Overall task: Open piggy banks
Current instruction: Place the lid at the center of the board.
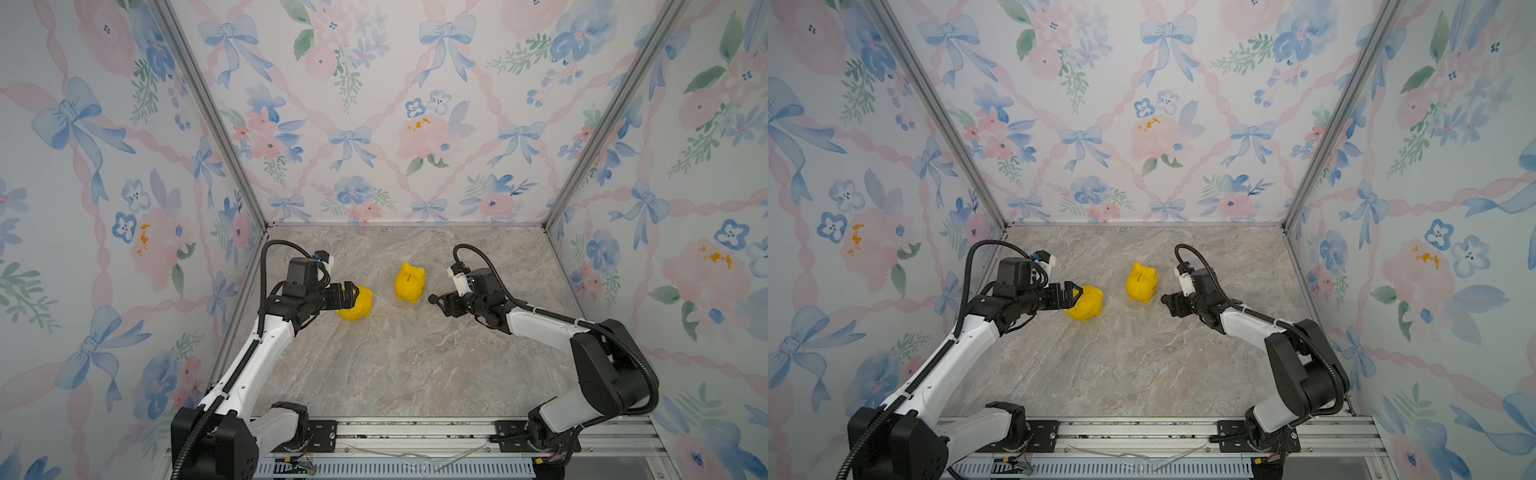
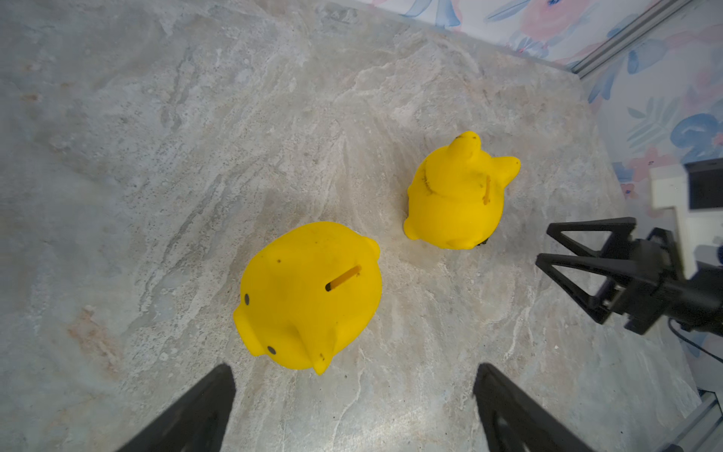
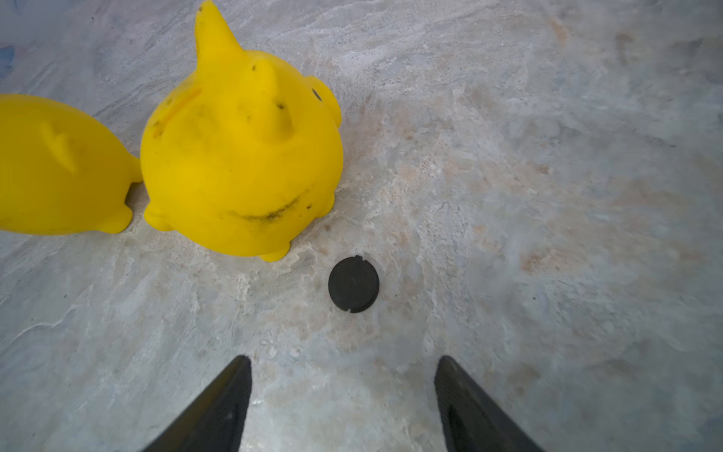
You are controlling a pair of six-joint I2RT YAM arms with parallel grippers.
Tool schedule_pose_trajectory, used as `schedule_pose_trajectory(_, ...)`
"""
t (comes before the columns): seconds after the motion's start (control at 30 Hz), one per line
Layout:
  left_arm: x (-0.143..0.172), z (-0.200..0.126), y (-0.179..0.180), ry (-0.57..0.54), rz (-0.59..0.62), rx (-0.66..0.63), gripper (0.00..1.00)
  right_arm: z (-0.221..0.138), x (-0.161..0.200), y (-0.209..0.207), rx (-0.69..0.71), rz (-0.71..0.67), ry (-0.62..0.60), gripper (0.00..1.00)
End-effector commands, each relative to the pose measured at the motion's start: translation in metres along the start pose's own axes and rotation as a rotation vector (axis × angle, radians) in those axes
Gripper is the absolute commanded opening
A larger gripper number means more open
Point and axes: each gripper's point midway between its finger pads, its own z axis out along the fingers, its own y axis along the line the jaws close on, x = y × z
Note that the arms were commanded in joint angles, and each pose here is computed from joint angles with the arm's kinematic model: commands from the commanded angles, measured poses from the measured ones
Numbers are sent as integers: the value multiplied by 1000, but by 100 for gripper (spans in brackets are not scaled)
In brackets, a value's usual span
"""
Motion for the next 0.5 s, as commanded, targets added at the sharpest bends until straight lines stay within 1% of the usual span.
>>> schedule_pose_trajectory(0.0,-17,13,9,-3,-29,-43,98,-10,10,20,-49,-13,2,80)
schedule_pose_trajectory(0.13,-32,40,18,2,-63,-53,98,-23,11,50,-105,-96,-7,86)
schedule_pose_trajectory(0.2,-39,55,26,10,-78,-81,98,-29,11,62,-133,-129,-23,88)
schedule_pose_trajectory(0.27,-46,71,23,17,-81,-36,98,-36,10,70,-153,-147,-32,89)
schedule_pose_trajectory(0.37,-45,90,17,61,-94,18,98,-46,10,71,-154,-158,-47,89)
schedule_pose_trajectory(0.47,-38,94,10,83,-103,39,98,-54,12,68,-142,-168,-59,89)
